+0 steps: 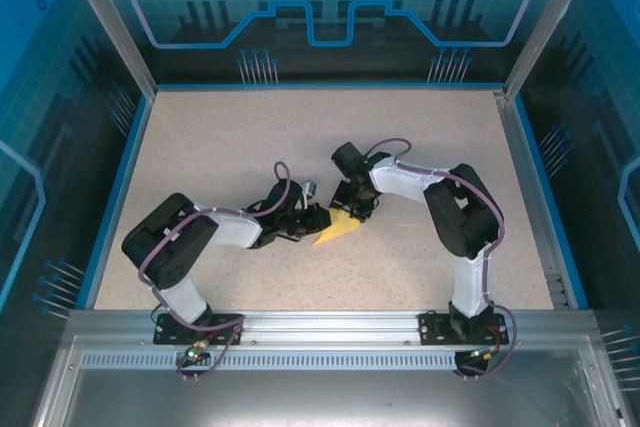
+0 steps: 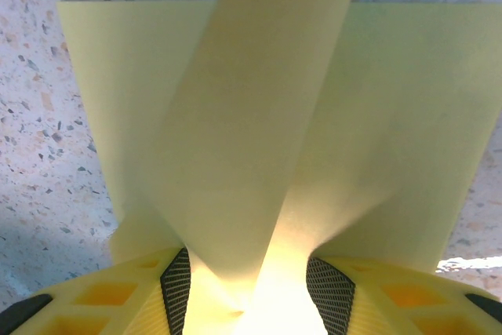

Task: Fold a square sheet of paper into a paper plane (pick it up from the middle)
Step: Fourth fold the wing at the center of the table.

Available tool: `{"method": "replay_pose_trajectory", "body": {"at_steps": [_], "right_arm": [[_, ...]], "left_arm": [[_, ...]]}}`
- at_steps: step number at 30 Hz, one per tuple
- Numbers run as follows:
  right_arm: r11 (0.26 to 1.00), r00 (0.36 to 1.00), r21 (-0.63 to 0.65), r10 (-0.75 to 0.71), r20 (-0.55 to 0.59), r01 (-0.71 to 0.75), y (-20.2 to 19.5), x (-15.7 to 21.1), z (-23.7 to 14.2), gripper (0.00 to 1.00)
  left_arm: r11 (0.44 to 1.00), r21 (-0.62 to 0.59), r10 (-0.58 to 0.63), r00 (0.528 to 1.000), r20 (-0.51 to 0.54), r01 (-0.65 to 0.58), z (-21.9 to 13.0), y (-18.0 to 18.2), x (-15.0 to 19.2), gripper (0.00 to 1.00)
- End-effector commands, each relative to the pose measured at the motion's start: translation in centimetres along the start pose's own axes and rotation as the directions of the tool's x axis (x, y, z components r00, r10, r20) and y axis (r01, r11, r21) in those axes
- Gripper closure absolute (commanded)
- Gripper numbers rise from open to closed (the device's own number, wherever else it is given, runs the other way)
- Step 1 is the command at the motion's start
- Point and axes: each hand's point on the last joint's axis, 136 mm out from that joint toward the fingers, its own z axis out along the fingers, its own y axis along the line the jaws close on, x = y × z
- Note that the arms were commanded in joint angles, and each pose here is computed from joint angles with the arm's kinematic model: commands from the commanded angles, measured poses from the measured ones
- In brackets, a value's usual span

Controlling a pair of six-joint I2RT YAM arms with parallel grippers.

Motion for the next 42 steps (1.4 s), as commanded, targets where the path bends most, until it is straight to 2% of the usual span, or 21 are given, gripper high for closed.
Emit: {"method": "replay_pose_trajectory", "body": {"at_steps": [1,7,22,31,42], "right_arm": [[0.954,0.992,0.299,0.057,-0.113,-0.02,-8.3,3.5,5.1,0.49],[0.955,0.992,0.297,0.054,-0.114,-0.018,-8.3,3.5,5.0,0.49],[0.953,0.991,0.304,0.052,-0.126,-0.012,-8.3,3.5,5.2,0.42],[0.945,0.99,0.326,0.061,-0.128,-0.016,-8.6,3.6,5.2,0.42],[0.96,0.993,0.281,0.029,-0.114,0.005,-7.2,3.1,3.9,0.42]], "left_arm": [[1.0,-0.015,-0.014,1.0,0.011,0.014,0.2,0.4,-0.5,0.89],[0.998,-0.07,-0.005,1.0,0.017,0.006,0.2,1.4,-0.5,0.89],[0.994,-0.109,-0.003,1.0,0.014,0.005,0.3,2.2,-0.5,0.89],[0.991,-0.135,-0.009,1.0,-0.001,0.009,0.5,2.7,-0.3,0.89],[0.981,-0.191,-0.038,0.999,-0.027,0.032,0.5,4.2,0.6,0.91]]}}
